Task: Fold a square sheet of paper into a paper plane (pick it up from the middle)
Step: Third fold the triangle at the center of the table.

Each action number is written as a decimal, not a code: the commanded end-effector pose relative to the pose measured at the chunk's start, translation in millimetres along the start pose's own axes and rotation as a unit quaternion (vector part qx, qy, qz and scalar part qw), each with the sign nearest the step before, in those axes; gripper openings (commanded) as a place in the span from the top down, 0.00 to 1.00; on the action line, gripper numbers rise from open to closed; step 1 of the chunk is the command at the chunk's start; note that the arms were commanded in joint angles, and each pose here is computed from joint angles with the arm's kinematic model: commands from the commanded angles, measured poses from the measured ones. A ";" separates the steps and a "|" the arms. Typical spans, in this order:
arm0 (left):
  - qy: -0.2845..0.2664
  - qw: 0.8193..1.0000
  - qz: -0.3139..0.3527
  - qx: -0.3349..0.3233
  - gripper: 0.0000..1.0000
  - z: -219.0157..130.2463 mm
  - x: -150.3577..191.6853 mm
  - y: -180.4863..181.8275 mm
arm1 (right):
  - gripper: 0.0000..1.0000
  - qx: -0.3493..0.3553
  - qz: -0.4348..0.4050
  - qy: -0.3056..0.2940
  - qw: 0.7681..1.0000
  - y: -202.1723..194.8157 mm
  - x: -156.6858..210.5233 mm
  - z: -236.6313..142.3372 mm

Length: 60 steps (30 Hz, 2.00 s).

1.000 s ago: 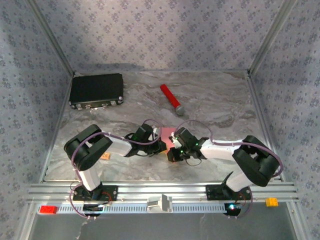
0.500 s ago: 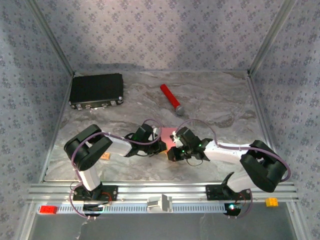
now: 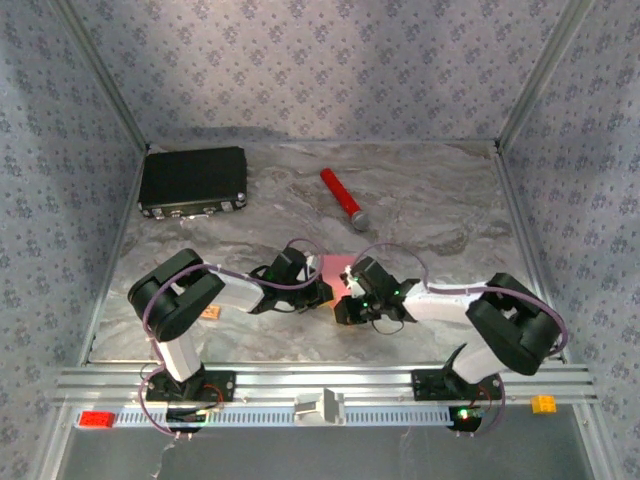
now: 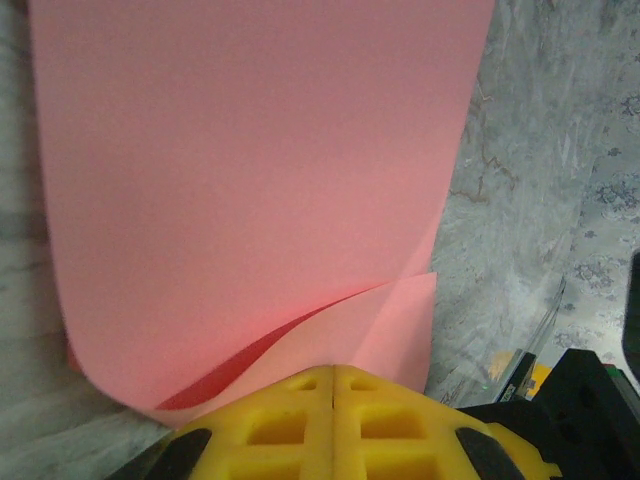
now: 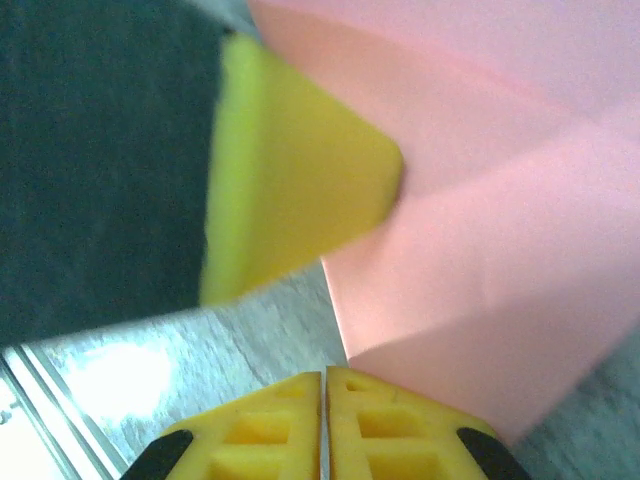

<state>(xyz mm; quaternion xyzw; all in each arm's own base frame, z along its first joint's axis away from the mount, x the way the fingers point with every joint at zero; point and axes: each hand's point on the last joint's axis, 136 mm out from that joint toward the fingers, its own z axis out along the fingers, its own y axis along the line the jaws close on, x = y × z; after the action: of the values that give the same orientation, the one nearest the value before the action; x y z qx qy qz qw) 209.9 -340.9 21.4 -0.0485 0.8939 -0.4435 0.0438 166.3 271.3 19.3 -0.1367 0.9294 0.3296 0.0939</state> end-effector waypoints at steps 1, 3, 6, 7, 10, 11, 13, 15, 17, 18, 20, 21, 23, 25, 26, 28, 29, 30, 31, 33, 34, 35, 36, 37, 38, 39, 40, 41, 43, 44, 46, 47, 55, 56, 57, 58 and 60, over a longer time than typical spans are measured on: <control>0.006 0.999 -0.005 -0.039 1.00 6.4 3.1 21.8 | 0.89 0.009 0.029 0.025 0.999 -12.6 24.2 -4.5; 0.006 0.999 -0.005 -0.040 1.00 7.0 3.6 22.9 | 0.89 0.009 0.030 0.025 0.999 -13.8 27.8 -6.8; 0.005 0.999 -0.008 -0.042 1.00 6.8 3.0 24.4 | 0.88 0.010 0.036 0.026 0.999 -18.2 35.0 -9.7; 0.005 0.999 -0.009 -0.044 1.00 6.7 3.3 25.4 | 0.88 0.010 0.039 0.024 0.999 -19.2 36.9 -10.9; 0.006 0.999 -0.008 -0.043 1.00 6.9 3.7 25.1 | 0.88 0.009 0.050 0.020 0.999 -23.7 43.8 -14.3; 0.005 0.999 -0.009 -0.043 1.00 6.7 3.2 25.1 | 0.88 0.005 0.052 0.015 0.999 -22.4 43.9 -16.5; 0.005 0.999 -0.008 -0.042 1.00 6.7 3.2 24.6 | 0.88 -0.002 0.054 0.008 0.998 -20.2 43.9 -20.6; 0.006 0.999 -0.008 -0.040 1.00 6.7 3.3 24.0 | 0.88 -0.012 0.051 -0.003 0.999 -11.2 37.8 -29.5; 0.006 0.999 -0.007 -0.037 1.00 6.5 3.4 22.3 | 0.88 -0.028 0.039 -0.022 0.999 2.5 26.4 -41.2; 0.006 0.999 -0.006 -0.036 1.00 6.5 3.7 21.3 | 0.88 -0.035 0.034 -0.033 0.998 8.2 21.0 -46.5; 0.004 0.999 -0.005 -0.035 1.00 5.6 3.2 20.7 | 0.87 -0.047 0.027 -0.055 0.997 18.9 6.9 -56.7; 0.004 0.999 -0.005 -0.035 1.00 5.4 3.0 20.4 | 0.87 -0.048 0.027 -0.062 0.997 21.1 0.8 -59.5; 0.004 0.999 -0.005 -0.034 1.00 5.4 2.9 19.8 | 0.87 -0.053 0.026 -0.068 0.996 26.9 -11.7 -60.8; 0.003 0.999 -0.005 -0.035 1.00 5.6 3.0 20.7 | 0.87 -0.054 0.023 -0.066 0.996 32.5 -21.7 -56.4; 0.004 0.999 -0.005 -0.035 1.00 5.8 3.0 20.7 | 0.87 -0.053 0.023 -0.062 0.996 33.7 -25.9 -51.6; 0.004 0.999 -0.004 -0.033 1.00 6.3 2.7 19.3 | 0.87 -0.045 0.027 -0.052 0.997 33.9 -32.0 -41.8; 0.005 0.999 -0.004 -0.034 1.00 6.4 3.4 19.6 | 0.88 -0.036 0.033 -0.042 0.998 30.5 -32.7 -35.4; 0.006 0.999 -0.003 -0.033 1.00 6.6 3.4 19.1 | 0.88 -0.031 0.037 -0.034 0.998 28.4 -33.6 -29.6; 0.006 0.999 -0.002 -0.032 1.00 6.9 3.5 18.7 | 0.88 -0.028 0.040 -0.029 0.998 27.3 -34.3 -25.3; 0.006 0.999 -0.003 -0.032 1.00 7.0 3.2 18.7 | 0.88 -0.021 0.046 -0.022 0.998 23.8 -33.7 -16.4; 0.007 0.999 -0.003 -0.032 1.00 7.2 3.6 18.6 | 0.88 -0.016 0.051 -0.019 0.998 21.2 -33.1 -13.5; 0.006 0.999 -0.003 -0.031 1.00 7.2 3.1 18.2 | 0.88 -0.009 0.055 -0.012 0.998 16.7 -30.8 -9.5; 0.007 1.000 -0.002 -0.030 1.00 7.3 3.2 17.2 | 0.88 -0.002 0.057 -0.006 0.998 12.0 -27.0 -6.0; 0.007 1.000 -0.002 -0.029 1.00 7.4 3.4 16.7 | 0.88 0.005 0.061 -0.001 0.998 7.0 -23.1 -3.2; 0.007 1.000 -0.001 -0.029 1.00 7.5 3.2 16.4 | 0.89 0.013 0.067 0.005 0.998 -0.3 -17.7 -0.7; 0.007 1.000 -0.001 -0.028 1.00 7.4 2.9 16.1 | 0.89 0.020 0.076 0.013 0.997 -7.5 -11.5 1.6; 0.007 1.000 0.000 -0.027 1.00 7.2 3.3 15.4 | 0.89 0.023 0.082 0.018 0.996 -12.9 -6.0 2.9; 0.007 1.000 0.000 -0.026 1.00 6.9 2.7 14.9 | 0.89 0.022 0.088 0.021 0.996 -16.7 -0.7 3.6; 0.005 1.000 0.004 -0.021 1.00 6.1 1.7 11.1 | 0.90 0.026 0.100 0.029 0.994 -25.3 11.3 4.2; 0.006 1.000 0.009 -0.014 1.00 6.2 1.4 6.2 | 0.90 0.024 0.105 0.031 0.994 -27.3 16.0 4.2; 0.007 1.000 0.019 0.001 0.97 5.8 -2.4 -7.5 | 0.91 0.025 0.113 0.033 0.993 -32.4 21.7 3.9; 0.005 1.000 0.024 0.007 0.95 4.7 -4.3 -15.0 | 0.92 0.027 0.116 0.033 0.992 -34.3 23.1 3.7; -0.023 0.999 0.036 -0.013 0.93 -16.1 -8.5 -26.7 | 0.94 0.021 0.115 0.025 0.993 -33.3 14.2 2.0; -0.020 0.999 0.036 -0.016 0.95 -16.0 -6.9 -25.2 | 0.94 0.021 0.116 0.025 0.993 -33.6 13.6 2.1; -0.017 0.999 0.035 -0.016 0.95 -15.0 -5.0 -24.2 | 0.94 0.021 0.117 0.024 0.993 -33.4 13.1 2.3; -0.015 0.999 0.034 -0.015 0.96 -14.0 -4.6 -24.1 | 0.94 0.021 0.117 0.024 0.993 -33.6 12.9 2.5; -0.008 0.999 0.032 -0.011 0.97 -8.9 -1.6 -23.6 | 0.95 0.022 0.118 0.024 0.992 -34.3 13.7 2.6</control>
<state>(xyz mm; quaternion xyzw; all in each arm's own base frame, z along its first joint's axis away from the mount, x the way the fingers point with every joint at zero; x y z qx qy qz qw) 217.1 -346.0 49.5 -0.0317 0.8952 -0.4389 0.0712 178.4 266.4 18.2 -0.0563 0.9282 0.3610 0.0705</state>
